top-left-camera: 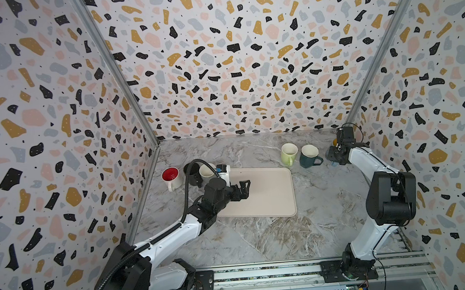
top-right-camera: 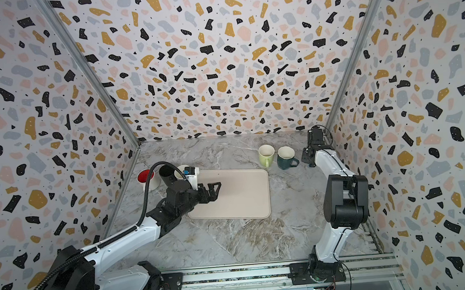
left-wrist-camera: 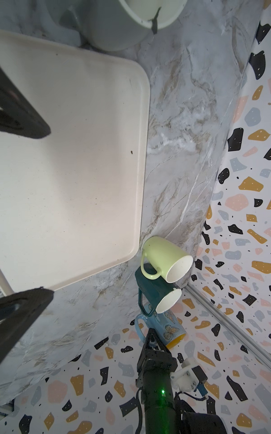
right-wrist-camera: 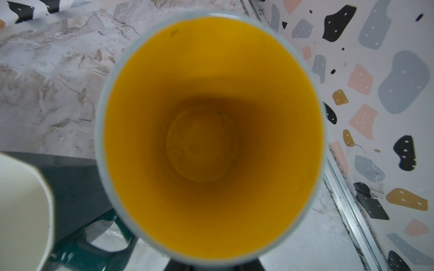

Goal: Turn the mug right side up
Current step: Place the mug at the top-right of the table.

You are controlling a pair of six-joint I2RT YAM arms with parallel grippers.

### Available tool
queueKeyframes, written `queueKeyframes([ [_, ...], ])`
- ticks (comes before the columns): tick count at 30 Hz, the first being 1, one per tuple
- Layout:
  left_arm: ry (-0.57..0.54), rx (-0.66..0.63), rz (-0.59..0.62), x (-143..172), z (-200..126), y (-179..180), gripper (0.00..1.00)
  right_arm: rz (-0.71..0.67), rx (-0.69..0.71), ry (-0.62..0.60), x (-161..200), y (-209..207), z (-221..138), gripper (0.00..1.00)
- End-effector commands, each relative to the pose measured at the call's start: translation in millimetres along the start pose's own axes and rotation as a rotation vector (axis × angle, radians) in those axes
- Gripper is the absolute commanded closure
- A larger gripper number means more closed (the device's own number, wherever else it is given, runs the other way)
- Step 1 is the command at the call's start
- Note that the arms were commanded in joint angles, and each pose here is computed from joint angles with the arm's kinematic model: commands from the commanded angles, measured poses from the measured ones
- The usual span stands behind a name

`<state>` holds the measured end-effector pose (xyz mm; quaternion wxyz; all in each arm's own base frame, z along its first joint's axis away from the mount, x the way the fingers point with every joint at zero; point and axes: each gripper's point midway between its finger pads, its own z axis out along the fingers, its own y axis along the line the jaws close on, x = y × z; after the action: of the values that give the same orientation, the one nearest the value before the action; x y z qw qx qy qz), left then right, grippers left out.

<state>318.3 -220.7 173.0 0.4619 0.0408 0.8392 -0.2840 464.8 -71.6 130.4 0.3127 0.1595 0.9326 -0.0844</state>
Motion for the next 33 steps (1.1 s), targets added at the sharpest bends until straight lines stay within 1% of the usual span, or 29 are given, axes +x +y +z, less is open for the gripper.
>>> queueKeyframes([
  [1, -0.037, 0.000, 0.015, -9, -2, 0, 0.00, 0.033, -0.010, -0.166, -55, 0, -25, 1.00],
  [9, -0.029, -0.003, 0.017, -7, -1, 0, 0.00, 0.038, -0.032, -0.134, -51, 7, -12, 1.00],
  [10, -0.029, -0.005, 0.017, -7, -1, 1, 0.00, 0.036, -0.035, -0.130, -50, 7, -11, 0.90],
  [11, -0.028, -0.005, 0.017, -7, -1, 1, 0.00, 0.038, -0.041, -0.129, -50, 8, -11, 0.77],
  [13, -0.027, -0.005, 0.017, -7, -1, 1, 0.00, 0.040, -0.050, -0.125, -49, 10, -12, 0.54],
  [16, -0.024, -0.007, 0.019, -6, 0, 1, 0.00, 0.046, -0.072, -0.143, -49, 11, -18, 0.37],
  [17, -0.022, -0.010, 0.020, -6, 1, 2, 0.00, 0.050, -0.078, -0.151, -49, 12, -20, 0.34],
  [21, -0.023, -0.021, 0.026, -6, 1, 4, 0.00, 0.069, -0.101, -0.186, -51, 11, -34, 0.31],
  [23, -0.034, -0.045, 0.039, -9, 1, 7, 0.00, 0.079, -0.137, -0.221, -50, 14, -43, 0.29],
  [25, -0.038, -0.096, 0.063, -12, -2, 15, 0.00, 0.083, -0.203, -0.289, -49, 20, -55, 0.27],
  [27, -0.071, -0.150, 0.091, -20, -6, 23, 0.00, 0.077, -0.278, -0.367, -43, 28, -69, 0.25],
  [30, -0.151, -0.294, 0.155, -40, -18, 43, 0.00, 0.077, -0.322, -0.469, -27, 29, -83, 0.22],
  [33, -0.248, -0.524, 0.217, -61, -41, 77, 0.00, 0.082, -0.351, -0.557, -6, 28, -88, 0.19],
])
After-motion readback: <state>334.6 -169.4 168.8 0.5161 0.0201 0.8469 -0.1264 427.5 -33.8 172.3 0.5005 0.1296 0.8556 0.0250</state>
